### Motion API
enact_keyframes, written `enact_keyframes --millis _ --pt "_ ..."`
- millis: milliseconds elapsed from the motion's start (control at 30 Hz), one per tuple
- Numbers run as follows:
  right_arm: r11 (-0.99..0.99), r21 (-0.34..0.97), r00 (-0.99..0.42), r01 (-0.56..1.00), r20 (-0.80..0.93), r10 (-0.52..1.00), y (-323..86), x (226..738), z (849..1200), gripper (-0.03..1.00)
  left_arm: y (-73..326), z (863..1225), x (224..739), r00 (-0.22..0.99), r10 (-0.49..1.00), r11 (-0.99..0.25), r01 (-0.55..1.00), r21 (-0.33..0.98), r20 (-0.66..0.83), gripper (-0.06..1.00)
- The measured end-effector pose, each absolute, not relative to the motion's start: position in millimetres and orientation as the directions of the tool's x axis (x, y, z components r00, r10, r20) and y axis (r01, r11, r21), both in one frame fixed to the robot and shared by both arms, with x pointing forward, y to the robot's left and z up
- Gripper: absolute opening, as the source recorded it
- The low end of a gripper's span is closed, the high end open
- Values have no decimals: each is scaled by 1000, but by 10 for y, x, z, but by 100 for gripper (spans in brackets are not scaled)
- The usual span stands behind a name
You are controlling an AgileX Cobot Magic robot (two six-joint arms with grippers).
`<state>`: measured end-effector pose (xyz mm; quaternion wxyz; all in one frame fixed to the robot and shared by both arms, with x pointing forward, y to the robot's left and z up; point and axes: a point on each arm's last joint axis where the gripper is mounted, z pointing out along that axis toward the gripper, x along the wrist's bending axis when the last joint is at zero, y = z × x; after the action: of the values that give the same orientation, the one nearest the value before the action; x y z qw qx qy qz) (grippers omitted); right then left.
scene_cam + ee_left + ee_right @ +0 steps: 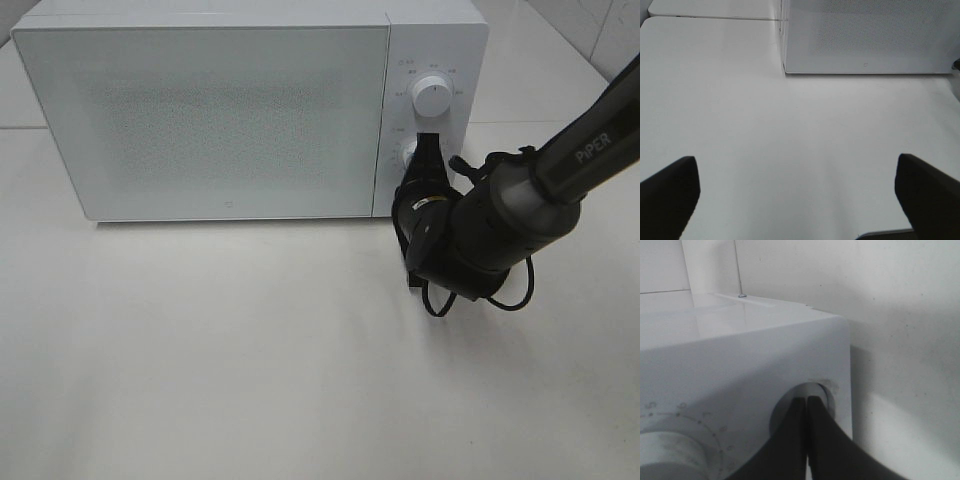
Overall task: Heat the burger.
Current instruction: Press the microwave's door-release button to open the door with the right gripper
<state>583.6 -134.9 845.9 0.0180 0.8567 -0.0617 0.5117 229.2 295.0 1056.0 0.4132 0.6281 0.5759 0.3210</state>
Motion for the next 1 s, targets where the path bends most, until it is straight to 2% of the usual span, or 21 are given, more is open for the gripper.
enact_keyframes --millis 667,1000 --pt "-990 -16 451 -142 889 -79 -1325 5913 8385 1 2950 10560 2292 131 989 5 458 889 -73 98" --pt "-993 -21 458 -119 886 -74 -1347 5888 8465 1 2950 10560 2292 131 989 5 458 889 -73 98"
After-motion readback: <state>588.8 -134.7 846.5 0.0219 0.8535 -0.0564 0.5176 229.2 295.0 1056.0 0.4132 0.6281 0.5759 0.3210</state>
